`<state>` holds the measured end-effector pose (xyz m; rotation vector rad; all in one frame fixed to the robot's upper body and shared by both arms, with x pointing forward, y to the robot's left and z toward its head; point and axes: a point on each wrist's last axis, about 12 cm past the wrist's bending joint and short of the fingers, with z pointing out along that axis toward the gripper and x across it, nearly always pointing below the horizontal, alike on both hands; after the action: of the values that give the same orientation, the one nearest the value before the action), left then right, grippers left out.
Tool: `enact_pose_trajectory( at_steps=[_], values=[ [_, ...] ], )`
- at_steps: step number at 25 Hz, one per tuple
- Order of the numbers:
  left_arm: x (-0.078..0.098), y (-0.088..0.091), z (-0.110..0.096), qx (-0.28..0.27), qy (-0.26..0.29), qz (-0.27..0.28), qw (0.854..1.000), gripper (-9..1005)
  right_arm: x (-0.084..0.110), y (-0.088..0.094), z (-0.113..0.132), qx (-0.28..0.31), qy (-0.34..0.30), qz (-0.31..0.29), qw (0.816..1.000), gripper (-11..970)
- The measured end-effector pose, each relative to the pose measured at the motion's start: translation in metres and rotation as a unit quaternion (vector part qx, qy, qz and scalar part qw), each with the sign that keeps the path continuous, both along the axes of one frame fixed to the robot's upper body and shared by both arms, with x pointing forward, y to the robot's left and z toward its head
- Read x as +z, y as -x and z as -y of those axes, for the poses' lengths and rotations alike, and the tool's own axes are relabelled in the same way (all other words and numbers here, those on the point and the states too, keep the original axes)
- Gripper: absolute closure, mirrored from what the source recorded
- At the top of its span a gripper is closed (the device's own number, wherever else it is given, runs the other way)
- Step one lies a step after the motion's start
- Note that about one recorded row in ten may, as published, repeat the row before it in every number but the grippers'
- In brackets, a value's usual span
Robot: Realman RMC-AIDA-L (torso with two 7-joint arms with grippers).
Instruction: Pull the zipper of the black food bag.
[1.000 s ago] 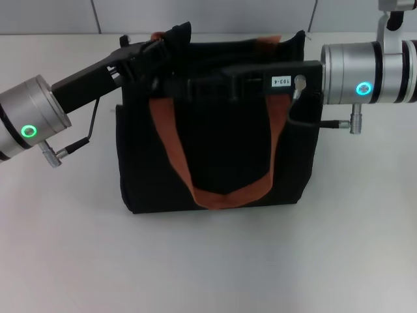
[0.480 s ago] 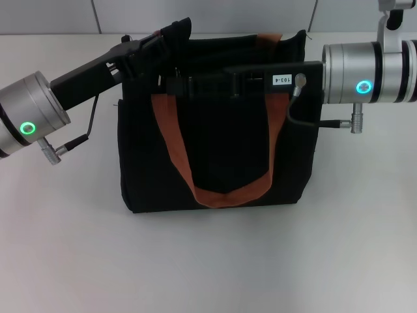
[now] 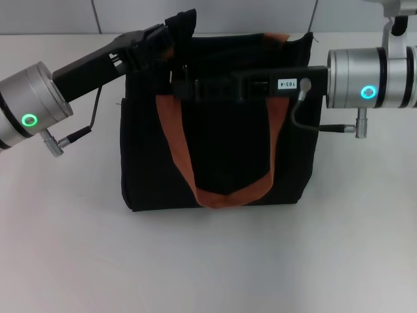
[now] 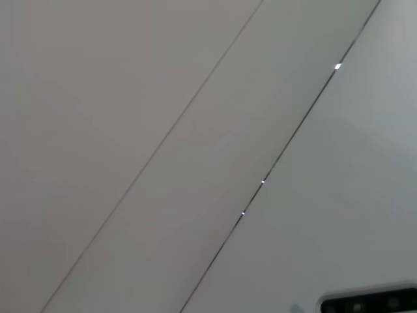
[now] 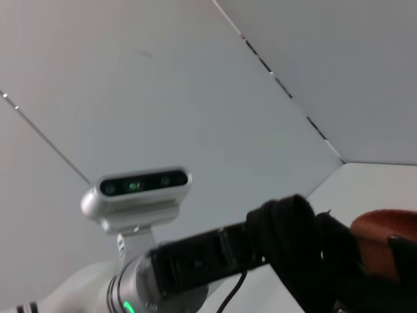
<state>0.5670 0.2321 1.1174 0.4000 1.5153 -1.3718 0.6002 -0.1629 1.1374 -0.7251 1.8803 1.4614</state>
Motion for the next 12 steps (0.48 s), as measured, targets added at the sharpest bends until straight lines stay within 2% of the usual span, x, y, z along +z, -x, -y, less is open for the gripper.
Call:
enact_pose_trajectory(
  at_steps=[7,12],
  values=[
    [0.006,-0.003,0.004,-0.008,0.003,0.007,1.0,970,-0.002,0.011,0.007,0.016,-0.022,0.032,0.999,138],
    [0.007,-0.004,0.004,-0.011,0.002,0.01,1.0,970,-0.007,0.017,0.018,-0.002,-0.042,0.049,0.998,138]
  ],
)
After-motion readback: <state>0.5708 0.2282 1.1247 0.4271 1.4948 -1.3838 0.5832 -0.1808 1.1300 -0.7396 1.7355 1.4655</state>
